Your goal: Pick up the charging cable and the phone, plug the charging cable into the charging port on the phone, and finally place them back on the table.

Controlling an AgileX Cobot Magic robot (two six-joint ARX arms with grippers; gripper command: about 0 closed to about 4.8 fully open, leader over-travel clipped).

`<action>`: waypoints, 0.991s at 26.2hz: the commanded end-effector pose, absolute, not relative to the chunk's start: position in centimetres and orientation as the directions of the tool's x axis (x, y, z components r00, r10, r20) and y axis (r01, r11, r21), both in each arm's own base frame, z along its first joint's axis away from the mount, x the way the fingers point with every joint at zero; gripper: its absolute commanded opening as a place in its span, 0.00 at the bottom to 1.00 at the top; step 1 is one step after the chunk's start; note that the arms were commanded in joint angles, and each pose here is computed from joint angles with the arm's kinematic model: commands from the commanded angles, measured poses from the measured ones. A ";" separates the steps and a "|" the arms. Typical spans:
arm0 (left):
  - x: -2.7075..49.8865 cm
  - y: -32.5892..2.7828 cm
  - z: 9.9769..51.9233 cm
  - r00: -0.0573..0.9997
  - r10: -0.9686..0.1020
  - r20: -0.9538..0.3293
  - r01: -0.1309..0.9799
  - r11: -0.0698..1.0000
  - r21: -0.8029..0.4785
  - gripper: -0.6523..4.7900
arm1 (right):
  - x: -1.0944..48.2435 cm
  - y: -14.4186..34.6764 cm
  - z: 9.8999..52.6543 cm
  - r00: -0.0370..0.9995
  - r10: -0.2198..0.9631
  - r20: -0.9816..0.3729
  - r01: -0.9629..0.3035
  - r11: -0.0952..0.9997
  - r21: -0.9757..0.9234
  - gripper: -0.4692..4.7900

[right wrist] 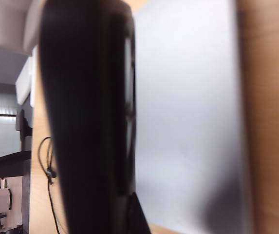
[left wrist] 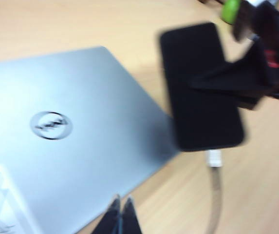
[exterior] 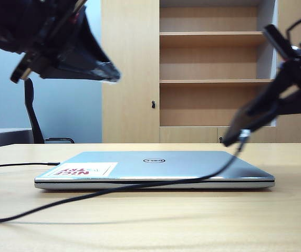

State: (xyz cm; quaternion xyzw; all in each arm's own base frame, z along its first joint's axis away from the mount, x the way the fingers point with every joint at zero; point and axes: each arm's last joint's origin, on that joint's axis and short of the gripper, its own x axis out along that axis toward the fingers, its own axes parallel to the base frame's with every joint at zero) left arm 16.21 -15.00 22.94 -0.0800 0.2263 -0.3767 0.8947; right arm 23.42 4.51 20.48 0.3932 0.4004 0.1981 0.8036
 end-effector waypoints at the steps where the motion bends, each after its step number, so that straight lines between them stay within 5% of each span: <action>1: 16.9 -13.8 23.7 0.657 -0.673 -0.340 0.618 0.739 -0.267 0.11 | 23.4 3.1 21.4 0.574 0.625 -0.528 -0.013 0.652 0.758 0.08; 13: 17.2 -11.3 24.6 0.728 -0.603 -0.327 0.566 0.797 -0.210 0.11 | 24.6 -0.4 24.9 0.581 0.503 -0.640 -0.006 0.789 0.615 0.08; 26: 17.2 -11.3 24.5 0.727 -0.602 -0.330 0.567 0.797 -0.207 0.11 | 29.7 -1.0 20.7 0.433 0.508 -0.744 0.034 0.816 0.577 0.08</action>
